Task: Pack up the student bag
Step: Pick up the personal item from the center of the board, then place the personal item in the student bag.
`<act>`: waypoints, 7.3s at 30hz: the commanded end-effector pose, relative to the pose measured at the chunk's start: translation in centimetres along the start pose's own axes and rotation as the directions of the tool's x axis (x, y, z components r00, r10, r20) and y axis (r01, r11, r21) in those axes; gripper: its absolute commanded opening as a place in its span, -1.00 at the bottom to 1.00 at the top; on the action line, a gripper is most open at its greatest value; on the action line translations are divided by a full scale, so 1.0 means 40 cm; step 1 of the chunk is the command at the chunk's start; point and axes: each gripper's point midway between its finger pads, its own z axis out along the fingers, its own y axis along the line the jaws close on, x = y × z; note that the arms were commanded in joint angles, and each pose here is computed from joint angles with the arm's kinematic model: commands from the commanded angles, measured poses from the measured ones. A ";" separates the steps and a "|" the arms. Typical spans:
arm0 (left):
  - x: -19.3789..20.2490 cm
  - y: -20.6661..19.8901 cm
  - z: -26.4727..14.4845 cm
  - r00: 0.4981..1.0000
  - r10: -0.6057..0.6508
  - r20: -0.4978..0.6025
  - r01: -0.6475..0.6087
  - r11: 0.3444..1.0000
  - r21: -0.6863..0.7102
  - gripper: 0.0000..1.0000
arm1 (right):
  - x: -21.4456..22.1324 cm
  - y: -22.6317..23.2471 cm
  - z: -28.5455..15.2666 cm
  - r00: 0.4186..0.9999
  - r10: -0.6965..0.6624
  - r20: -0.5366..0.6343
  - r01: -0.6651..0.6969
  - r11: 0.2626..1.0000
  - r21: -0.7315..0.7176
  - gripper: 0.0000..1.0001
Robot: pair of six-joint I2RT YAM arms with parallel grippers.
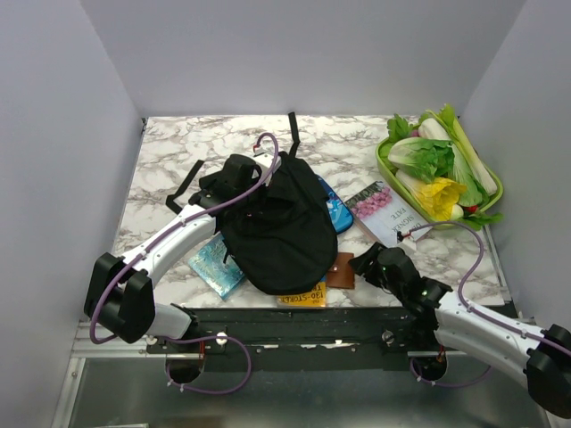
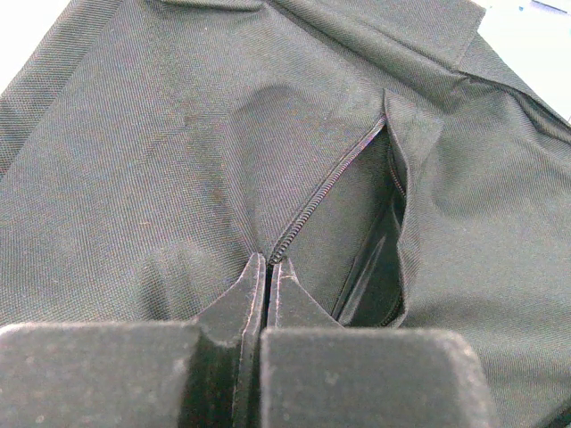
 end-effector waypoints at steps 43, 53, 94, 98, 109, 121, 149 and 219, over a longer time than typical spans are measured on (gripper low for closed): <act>-0.062 -0.013 -0.013 0.998 0.010 0.057 -0.010 1.000 -0.005 -1.00 | 0.115 0.135 -0.032 0.981 -0.018 -0.192 -0.062 0.914 -0.402 -0.09; -0.058 -0.020 -0.011 0.999 0.003 0.051 -0.003 1.000 -0.001 -1.00 | 0.128 0.136 -0.019 0.976 -0.065 -0.210 -0.024 0.918 -0.395 -0.33; -0.089 -0.047 -0.046 0.999 -0.026 0.033 0.025 0.999 0.024 -1.00 | -0.248 0.502 -0.197 0.994 -0.064 0.087 0.096 0.894 -0.437 -0.99; -0.084 -0.050 -0.053 0.997 -0.047 0.061 0.046 0.999 0.021 -1.00 | -0.233 0.623 -0.137 0.999 -0.049 0.020 0.052 0.842 -0.537 -0.99; -0.063 -0.059 -0.046 0.997 -0.048 0.063 0.045 0.998 0.046 -1.00 | -0.109 0.714 -0.018 0.982 -0.078 -0.172 -0.062 0.728 -0.682 -0.99; -0.090 -0.066 -0.062 0.996 -0.046 0.082 0.040 0.997 0.071 -1.00 | 0.040 0.580 0.120 0.921 -0.072 -0.382 -0.143 0.851 -0.505 -0.99; -0.042 -0.135 -0.074 0.999 -0.037 0.010 0.034 0.973 0.228 -1.00 | -0.118 0.556 0.358 0.946 0.207 -0.248 -0.281 0.906 -0.315 -0.99; 0.031 -0.062 0.031 0.992 -0.088 -0.094 0.105 0.974 0.201 -1.00 | -0.042 0.660 0.380 0.968 -0.225 -0.112 0.178 0.927 -0.330 -0.99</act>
